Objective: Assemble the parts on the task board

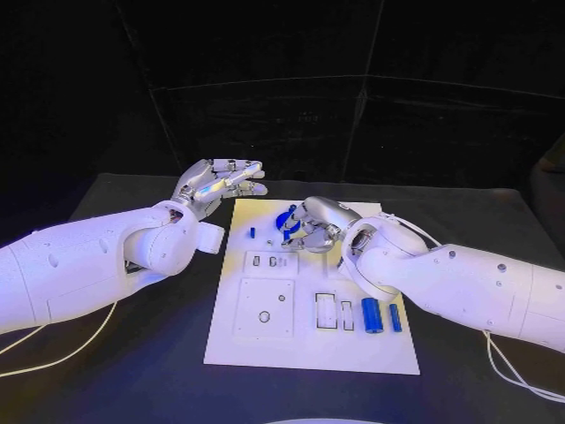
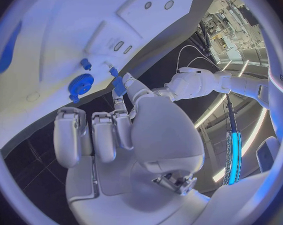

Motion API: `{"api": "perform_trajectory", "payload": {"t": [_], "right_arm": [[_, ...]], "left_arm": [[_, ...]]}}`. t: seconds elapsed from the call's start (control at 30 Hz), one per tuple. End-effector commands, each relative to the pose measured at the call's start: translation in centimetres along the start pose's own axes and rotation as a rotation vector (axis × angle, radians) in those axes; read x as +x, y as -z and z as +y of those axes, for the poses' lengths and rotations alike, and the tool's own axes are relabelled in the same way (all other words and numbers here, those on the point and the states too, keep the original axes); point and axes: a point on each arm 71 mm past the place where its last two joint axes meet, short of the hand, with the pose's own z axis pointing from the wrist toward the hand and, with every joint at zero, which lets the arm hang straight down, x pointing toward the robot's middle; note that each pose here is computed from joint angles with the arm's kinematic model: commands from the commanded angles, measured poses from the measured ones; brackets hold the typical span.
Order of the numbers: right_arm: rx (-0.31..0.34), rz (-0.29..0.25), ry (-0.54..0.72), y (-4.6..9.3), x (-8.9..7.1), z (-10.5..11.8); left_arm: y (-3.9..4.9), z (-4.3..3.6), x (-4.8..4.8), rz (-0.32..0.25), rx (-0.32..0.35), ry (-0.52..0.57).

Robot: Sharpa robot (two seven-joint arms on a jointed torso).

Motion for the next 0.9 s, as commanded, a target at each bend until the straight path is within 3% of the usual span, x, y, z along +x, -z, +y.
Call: {"api": "perform_trajectory", "payload": {"t": [0.03, 0.33, 0.9], "right_arm": [[0.026, 0.031, 0.078, -0.1, 0.9, 0.1], [0.01, 0.055, 0.105, 0.0, 3.1, 0.8], [0.021, 0.064, 0.128, -0.3, 3.8, 0.5]], "left_arm": [[-0.1, -0.16, 0.18, 0.015, 0.007, 0.005], [-0.17, -0.14, 0.31, 0.017, 0.006, 0.006], [-0.25, -0.1, 0.34, 0.018, 0.005, 0.007]]}}
